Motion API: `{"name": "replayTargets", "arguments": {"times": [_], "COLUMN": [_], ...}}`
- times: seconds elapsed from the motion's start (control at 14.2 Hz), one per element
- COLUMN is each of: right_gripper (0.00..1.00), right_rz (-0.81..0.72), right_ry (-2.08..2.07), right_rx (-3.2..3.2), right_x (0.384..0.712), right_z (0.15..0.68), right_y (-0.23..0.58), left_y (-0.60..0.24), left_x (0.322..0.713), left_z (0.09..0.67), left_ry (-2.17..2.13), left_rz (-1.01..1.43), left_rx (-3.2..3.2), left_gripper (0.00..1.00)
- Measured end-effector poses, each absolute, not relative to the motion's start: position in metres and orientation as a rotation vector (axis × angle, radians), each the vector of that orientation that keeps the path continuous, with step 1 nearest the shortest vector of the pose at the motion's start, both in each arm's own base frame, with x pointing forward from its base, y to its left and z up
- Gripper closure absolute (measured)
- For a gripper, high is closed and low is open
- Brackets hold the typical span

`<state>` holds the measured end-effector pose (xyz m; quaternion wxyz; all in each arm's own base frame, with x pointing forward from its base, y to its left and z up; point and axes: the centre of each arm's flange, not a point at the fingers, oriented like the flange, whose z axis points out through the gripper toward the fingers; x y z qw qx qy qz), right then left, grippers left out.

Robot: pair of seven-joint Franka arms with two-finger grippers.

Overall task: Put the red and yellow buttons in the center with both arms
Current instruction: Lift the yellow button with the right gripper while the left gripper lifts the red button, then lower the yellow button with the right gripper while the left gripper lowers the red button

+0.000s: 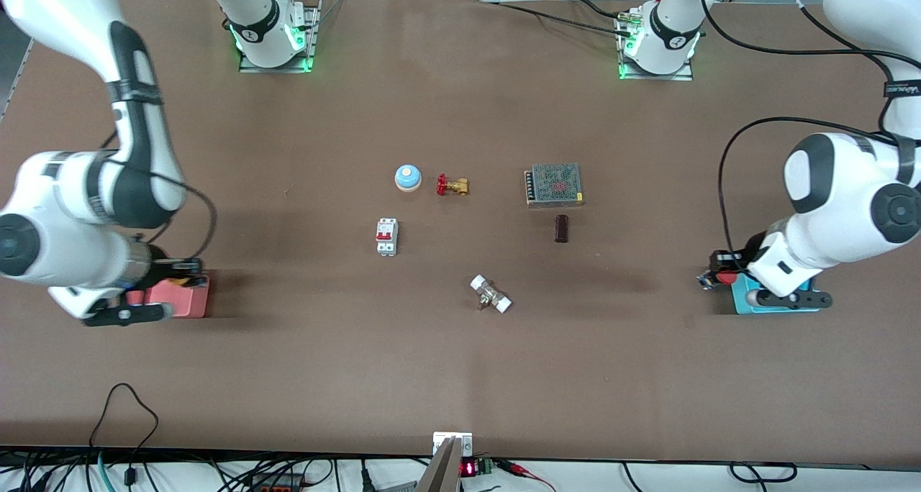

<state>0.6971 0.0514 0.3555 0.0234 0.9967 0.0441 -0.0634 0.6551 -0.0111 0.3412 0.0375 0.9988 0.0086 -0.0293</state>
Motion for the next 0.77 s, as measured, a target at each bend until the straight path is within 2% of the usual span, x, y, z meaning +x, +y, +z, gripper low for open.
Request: {"name": "replayTargets", "arguments": {"times": [0.35,0.77], "right_gripper": [0.62,0.62], "right_rz": [-0.226,-0.196], "right_ry": [0.109,0.083], "right_rx": [3.071,3.061], "right_x": [0.674,0.646], "right_z": [0.319,0.273], "right_y": [0.141,0.191], "left_y": [-0.086,-0.148], "left_x": [0.646,0.639], "left_z": [0.311,0.260], "left_ry": [0.091,0.157], "left_rz": [-0.185,-0.210], "left_rx": [3.055,3.049], "left_gripper": [0.59,0.59]}}
